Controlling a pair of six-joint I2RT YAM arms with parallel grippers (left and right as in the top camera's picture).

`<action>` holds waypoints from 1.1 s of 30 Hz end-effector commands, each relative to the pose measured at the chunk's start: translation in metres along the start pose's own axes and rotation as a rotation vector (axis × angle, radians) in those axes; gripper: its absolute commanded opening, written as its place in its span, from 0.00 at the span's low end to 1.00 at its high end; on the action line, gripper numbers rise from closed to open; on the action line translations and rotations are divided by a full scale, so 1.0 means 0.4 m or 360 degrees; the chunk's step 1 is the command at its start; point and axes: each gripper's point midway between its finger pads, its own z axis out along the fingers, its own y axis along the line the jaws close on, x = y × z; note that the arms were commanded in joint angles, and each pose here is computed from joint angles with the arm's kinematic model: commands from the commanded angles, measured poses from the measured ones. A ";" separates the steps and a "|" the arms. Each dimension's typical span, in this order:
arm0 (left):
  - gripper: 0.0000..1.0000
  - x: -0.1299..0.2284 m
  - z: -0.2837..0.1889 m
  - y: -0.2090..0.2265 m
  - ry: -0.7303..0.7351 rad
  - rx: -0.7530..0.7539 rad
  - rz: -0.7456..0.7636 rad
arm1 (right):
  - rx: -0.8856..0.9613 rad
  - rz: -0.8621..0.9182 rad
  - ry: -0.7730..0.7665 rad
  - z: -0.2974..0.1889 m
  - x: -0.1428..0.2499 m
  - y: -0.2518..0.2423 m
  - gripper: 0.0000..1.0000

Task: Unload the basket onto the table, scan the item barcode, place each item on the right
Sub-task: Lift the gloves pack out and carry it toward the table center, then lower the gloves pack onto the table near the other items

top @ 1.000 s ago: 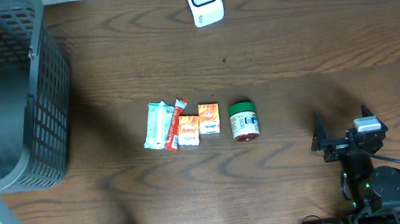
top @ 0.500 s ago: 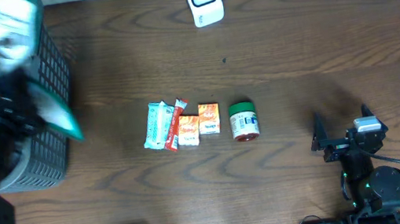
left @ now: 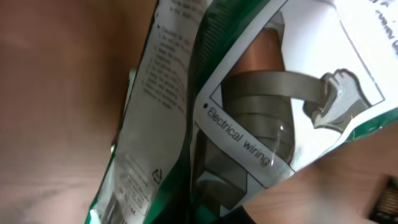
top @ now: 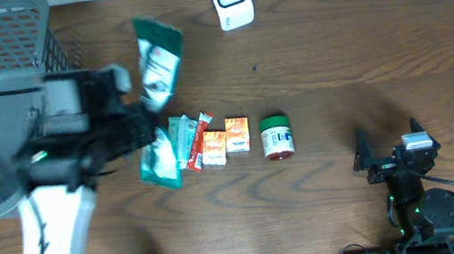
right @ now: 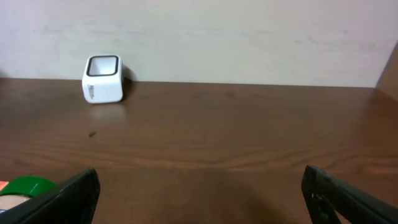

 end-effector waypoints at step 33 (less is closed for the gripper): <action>0.63 0.056 0.318 -0.125 0.0096 -0.0197 -0.0095 | -0.0012 0.0009 -0.0001 -0.001 0.000 0.006 0.99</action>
